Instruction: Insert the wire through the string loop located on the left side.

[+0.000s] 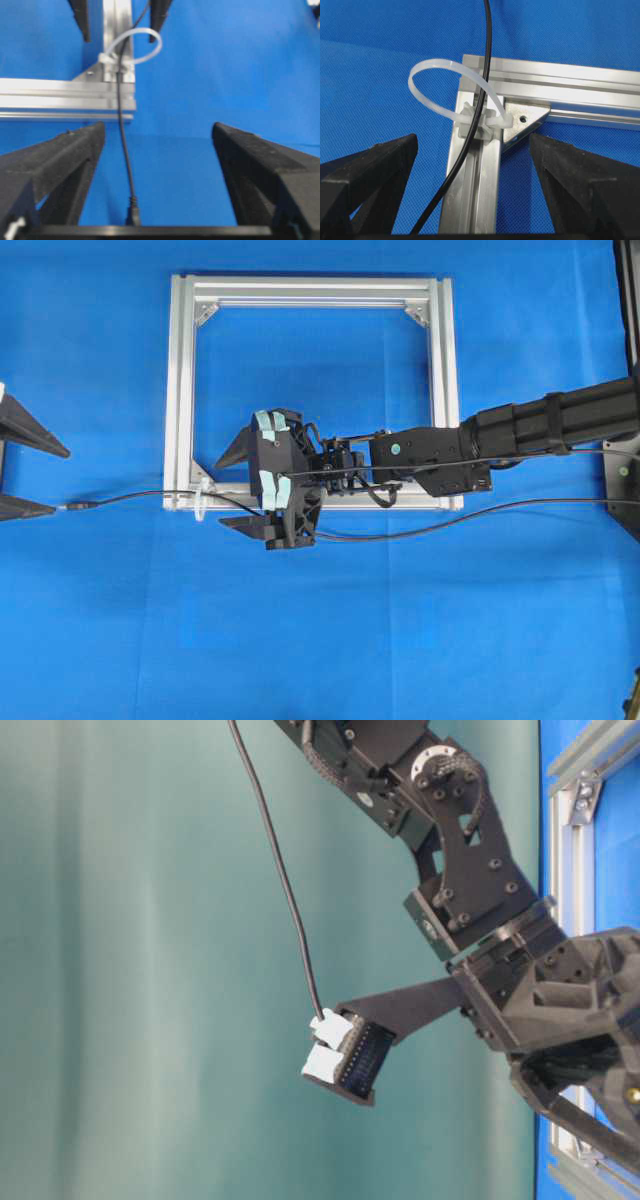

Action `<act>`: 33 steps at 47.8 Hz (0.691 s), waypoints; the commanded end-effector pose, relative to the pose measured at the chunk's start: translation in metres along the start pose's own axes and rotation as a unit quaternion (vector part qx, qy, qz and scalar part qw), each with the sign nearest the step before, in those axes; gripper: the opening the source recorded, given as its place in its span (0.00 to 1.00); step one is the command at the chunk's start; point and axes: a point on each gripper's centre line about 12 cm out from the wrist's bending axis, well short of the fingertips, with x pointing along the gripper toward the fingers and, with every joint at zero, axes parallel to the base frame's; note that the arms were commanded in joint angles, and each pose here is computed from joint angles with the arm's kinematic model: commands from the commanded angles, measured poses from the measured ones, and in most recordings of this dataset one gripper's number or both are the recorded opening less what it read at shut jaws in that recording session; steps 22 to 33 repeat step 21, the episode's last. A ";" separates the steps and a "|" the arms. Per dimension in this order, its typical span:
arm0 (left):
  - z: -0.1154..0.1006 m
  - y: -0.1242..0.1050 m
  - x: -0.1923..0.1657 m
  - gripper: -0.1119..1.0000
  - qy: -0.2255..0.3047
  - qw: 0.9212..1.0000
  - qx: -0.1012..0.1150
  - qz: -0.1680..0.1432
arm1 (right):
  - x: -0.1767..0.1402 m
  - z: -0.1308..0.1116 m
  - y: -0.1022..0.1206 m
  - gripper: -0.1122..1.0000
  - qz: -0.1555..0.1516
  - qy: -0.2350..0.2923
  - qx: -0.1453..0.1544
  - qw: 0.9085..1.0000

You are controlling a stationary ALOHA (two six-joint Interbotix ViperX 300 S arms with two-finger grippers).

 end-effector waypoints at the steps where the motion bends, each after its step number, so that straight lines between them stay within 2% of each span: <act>1: 0.007 -0.001 -0.001 0.80 -0.009 1.000 0.002 0.000 | -0.006 0.019 0.004 0.95 0.004 -0.024 -0.001 1.000; 10: 0.008 -0.001 -0.001 0.79 -0.010 1.000 0.001 0.002 | -0.010 0.027 0.005 0.95 0.005 -0.031 -0.002 1.000; 21: 0.016 0.001 -0.006 0.79 -0.034 0.999 -0.002 0.008 | -0.039 0.065 0.008 0.95 0.005 -0.062 -0.002 0.998; 33: 0.016 0.001 -0.006 0.79 -0.034 0.999 -0.002 0.008 | -0.039 0.065 0.008 0.95 0.005 -0.062 -0.002 0.998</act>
